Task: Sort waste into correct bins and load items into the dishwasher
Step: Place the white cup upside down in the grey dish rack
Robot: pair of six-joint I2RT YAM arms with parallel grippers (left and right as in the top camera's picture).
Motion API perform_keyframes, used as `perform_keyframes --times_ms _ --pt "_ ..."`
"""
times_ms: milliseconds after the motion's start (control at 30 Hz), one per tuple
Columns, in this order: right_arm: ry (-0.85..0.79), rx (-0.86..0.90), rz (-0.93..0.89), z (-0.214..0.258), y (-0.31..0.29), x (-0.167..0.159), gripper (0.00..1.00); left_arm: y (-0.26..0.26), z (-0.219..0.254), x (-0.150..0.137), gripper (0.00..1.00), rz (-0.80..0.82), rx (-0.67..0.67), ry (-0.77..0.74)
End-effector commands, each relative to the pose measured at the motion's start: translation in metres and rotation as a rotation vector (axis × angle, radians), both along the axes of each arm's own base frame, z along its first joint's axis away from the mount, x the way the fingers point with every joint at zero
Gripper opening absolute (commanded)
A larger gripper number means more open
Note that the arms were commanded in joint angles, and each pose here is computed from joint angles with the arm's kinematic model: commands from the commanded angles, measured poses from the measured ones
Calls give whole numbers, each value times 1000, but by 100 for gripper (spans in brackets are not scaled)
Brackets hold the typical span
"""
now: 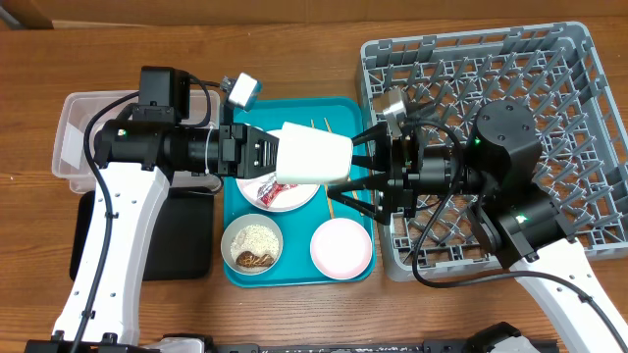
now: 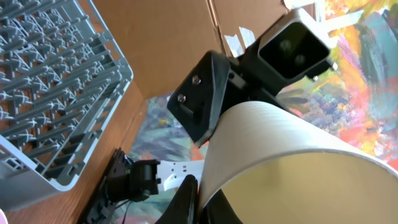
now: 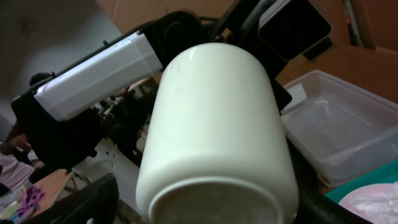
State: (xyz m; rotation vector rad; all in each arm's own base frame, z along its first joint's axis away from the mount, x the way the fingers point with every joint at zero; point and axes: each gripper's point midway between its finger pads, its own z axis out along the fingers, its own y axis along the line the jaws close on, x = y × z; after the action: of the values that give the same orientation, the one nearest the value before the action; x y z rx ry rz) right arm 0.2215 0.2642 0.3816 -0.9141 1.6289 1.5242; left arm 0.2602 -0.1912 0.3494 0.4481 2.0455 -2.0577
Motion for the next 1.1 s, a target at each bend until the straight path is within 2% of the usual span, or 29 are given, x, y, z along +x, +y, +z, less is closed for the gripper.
perform_keyframes --times_ms 0,200,333,400,433,500,533,567,700,833,900,933,967,1067 --pt "-9 33 84 19 0 -19 78 -5 1 -3 4 -17 0 -28" --pt "-14 34 73 19 3 -18 75 -17 -8 -9 4 -44 52 -28" --pt "-7 34 74 19 3 -18 63 -21 -12 -11 4 -52 73 -31" --pt "10 34 74 19 3 -18 61 -21 -12 -11 4 -53 73 -32" --pt "10 33 74 19 3 -18 60 -21 -12 -11 8 -52 73 -32" --pt "9 34 77 19 3 -19 60 -20 -12 -10 47 -48 73 -33" --pt "7 34 75 20 2 -19 60 -20 -13 -9 78 -43 77 -32" --pt "3 36 72 21 1 -19 60 -18 -14 -7 100 -34 87 -33" --pt "-1 37 13 26 -12 -15 59 -7 -33 7 100 46 199 -20" --pt "91 -7 -205 15 -40 10 58 16 -63 24 100 170 373 50" --pt "178 -64 -426 -3 -66 34 54 27 -72 28 100 211 425 82" --pt "239 -123 -606 -19 -90 49 54 32 -74 29 100 225 437 97" --pt "324 -226 -871 -45 -128 62 54 36 -75 30 100 236 440 107" --pt "420 -393 -1160 -79 -178 61 55 37 -75 31 100 241 441 103"
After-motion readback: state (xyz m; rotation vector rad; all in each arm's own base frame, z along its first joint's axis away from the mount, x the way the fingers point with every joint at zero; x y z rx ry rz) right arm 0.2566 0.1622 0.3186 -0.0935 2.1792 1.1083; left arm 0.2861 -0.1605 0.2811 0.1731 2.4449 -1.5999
